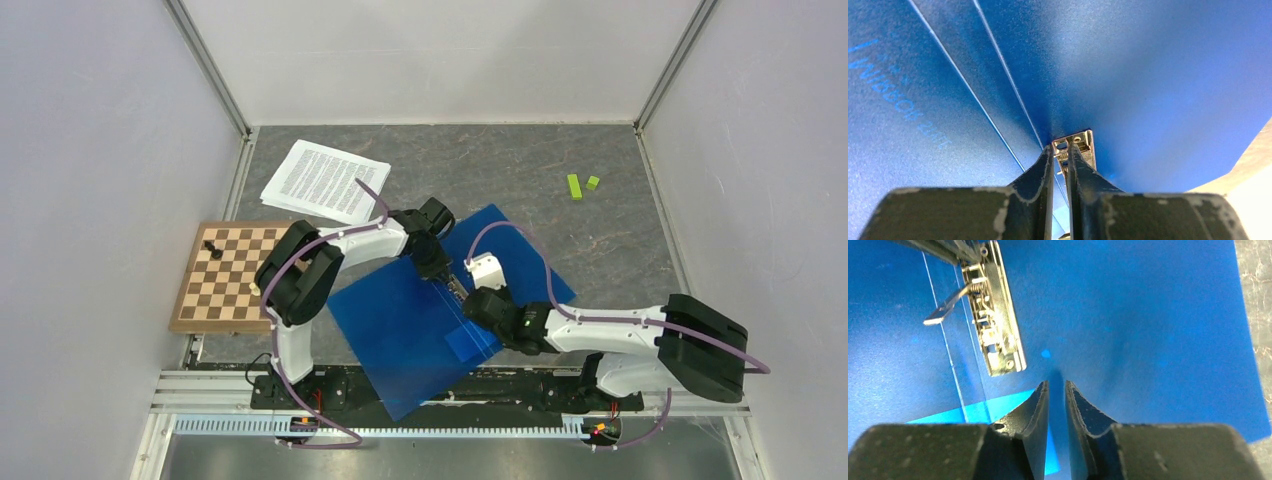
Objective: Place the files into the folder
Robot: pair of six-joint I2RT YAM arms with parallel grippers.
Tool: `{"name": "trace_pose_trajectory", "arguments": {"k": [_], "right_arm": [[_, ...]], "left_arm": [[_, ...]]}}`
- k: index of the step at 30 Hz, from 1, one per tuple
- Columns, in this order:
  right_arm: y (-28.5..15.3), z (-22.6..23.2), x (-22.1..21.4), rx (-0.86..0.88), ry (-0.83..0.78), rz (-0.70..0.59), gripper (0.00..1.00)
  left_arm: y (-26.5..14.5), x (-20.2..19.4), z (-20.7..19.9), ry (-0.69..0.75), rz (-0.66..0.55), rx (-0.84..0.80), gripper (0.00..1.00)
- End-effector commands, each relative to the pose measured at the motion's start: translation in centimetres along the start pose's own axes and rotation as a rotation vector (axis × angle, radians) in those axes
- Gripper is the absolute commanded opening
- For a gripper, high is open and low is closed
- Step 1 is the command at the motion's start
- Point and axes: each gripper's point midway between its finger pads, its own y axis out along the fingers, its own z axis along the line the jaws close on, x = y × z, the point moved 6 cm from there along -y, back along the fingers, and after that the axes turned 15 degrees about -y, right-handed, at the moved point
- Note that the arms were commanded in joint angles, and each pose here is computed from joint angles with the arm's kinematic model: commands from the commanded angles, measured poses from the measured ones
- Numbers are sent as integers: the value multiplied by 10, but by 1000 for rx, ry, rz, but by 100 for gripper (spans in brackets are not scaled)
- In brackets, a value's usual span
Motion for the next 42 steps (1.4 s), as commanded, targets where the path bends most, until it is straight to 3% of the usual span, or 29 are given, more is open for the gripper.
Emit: {"name": "trace_pose_trajectory", "arguments": {"k": [1, 6, 14, 18, 23, 27, 34, 42], "right_arm": [[2, -4, 41, 73, 79, -106, 21], [5, -9, 62, 205, 153, -163, 24], [-4, 2, 72, 360, 191, -221, 25], [-7, 8, 76, 432, 249, -253, 26], [-6, 21, 89, 519, 279, -279, 25], [-1, 24, 98, 524, 300, -289, 25], [22, 28, 120, 542, 331, -294, 24], [77, 8, 145, 475, 379, -257, 23]], "left_arm": [[30, 30, 65, 240, -165, 383, 2], [20, 40, 4, 285, -212, 277, 2], [-11, 46, -46, 347, -239, 175, 3], [-39, 46, -66, 373, -253, 96, 13], [-81, 48, -84, 412, -285, 14, 38], [-112, 55, -89, 426, -309, -32, 49], [-150, 88, -64, 346, -385, -27, 50], [-179, 106, -26, 308, -433, -16, 50]]}}
